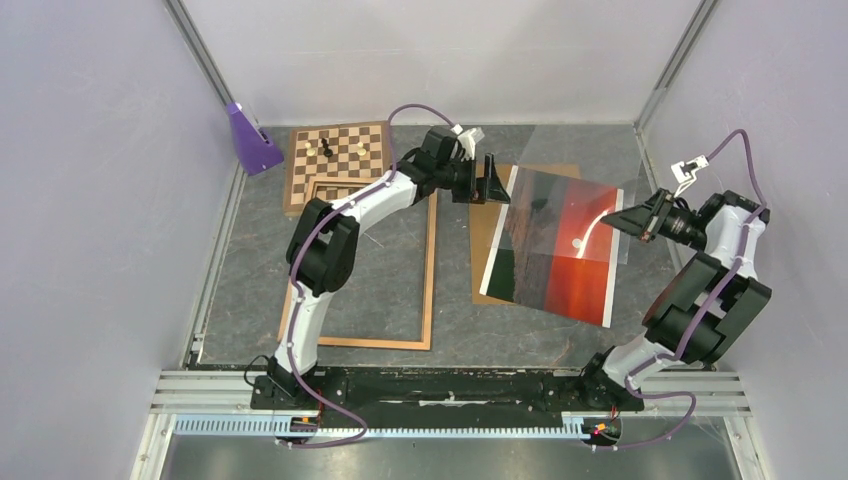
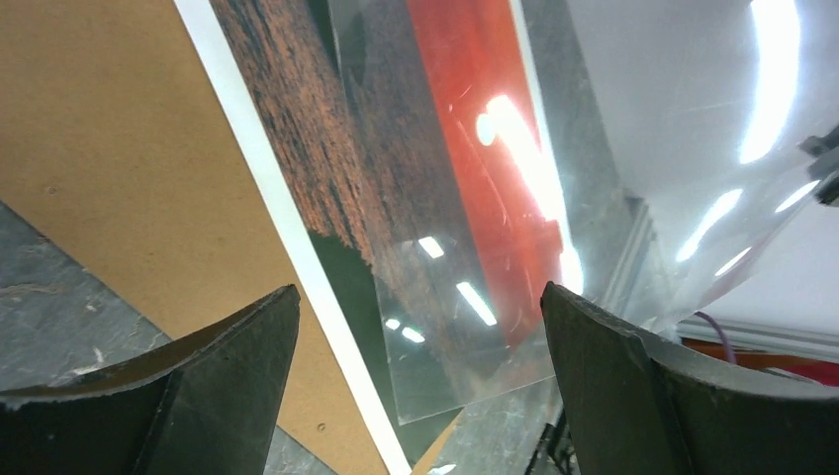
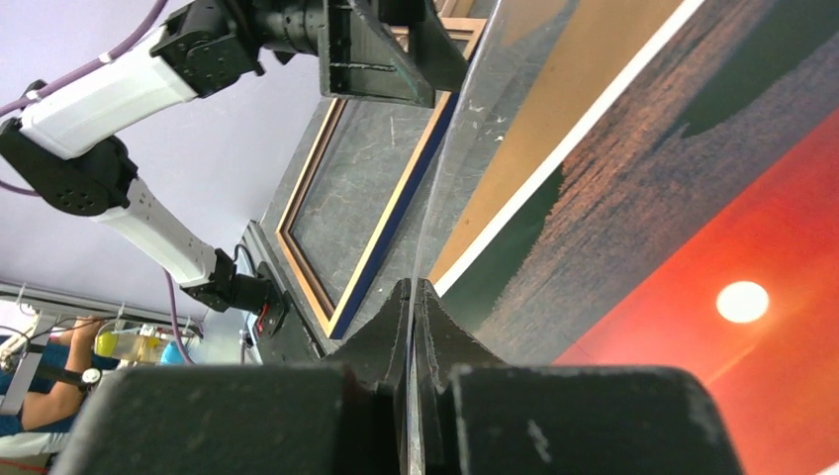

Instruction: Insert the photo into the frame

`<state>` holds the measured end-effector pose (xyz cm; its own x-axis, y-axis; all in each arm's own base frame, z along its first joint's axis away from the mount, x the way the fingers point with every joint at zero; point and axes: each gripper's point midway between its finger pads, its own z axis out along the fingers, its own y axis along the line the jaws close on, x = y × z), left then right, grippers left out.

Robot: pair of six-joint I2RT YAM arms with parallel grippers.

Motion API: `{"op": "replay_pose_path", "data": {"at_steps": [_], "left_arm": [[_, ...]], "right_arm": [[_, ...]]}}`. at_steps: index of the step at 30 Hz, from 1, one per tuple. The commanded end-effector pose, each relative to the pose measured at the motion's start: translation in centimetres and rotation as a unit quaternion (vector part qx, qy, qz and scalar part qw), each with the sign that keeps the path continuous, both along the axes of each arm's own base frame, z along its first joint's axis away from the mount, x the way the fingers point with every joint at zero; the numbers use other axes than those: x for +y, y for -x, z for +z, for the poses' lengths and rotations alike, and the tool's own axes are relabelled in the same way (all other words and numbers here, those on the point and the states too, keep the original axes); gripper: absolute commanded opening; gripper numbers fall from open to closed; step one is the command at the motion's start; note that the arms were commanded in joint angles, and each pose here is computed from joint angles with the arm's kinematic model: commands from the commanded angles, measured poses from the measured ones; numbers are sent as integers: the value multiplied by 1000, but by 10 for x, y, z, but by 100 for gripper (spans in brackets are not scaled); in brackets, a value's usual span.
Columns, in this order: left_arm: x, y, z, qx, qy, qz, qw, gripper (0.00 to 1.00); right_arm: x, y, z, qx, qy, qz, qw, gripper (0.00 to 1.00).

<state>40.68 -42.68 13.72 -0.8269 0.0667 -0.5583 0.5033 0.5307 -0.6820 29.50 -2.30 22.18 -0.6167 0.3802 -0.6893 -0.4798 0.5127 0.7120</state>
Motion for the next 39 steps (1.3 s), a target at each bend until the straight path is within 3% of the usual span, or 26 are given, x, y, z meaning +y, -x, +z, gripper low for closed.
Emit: {"op": "replay_pose_path", "data": {"at_steps": [1, 12, 24, 31, 39], "left_arm": [[-8, -1, 35, 7, 98, -27, 995, 98], [5, 0, 21, 23, 116, -26, 993, 98], [-5, 6, 37, 48, 197, -55, 978, 98], [-6, 3, 43, 53, 207, -55, 975, 98], [-7, -1, 53, 47, 217, -52, 974, 87]], "right_arm": [[17, 4, 21, -44, -12, 14, 999, 0], [36, 15, 29, -58, -6, 33, 998, 0], [58, 28, 35, -63, -20, 51, 996, 0], [63, 34, 32, -66, -18, 50, 996, 0], [65, 38, 21, -57, -3, 43, 997, 0]]}}
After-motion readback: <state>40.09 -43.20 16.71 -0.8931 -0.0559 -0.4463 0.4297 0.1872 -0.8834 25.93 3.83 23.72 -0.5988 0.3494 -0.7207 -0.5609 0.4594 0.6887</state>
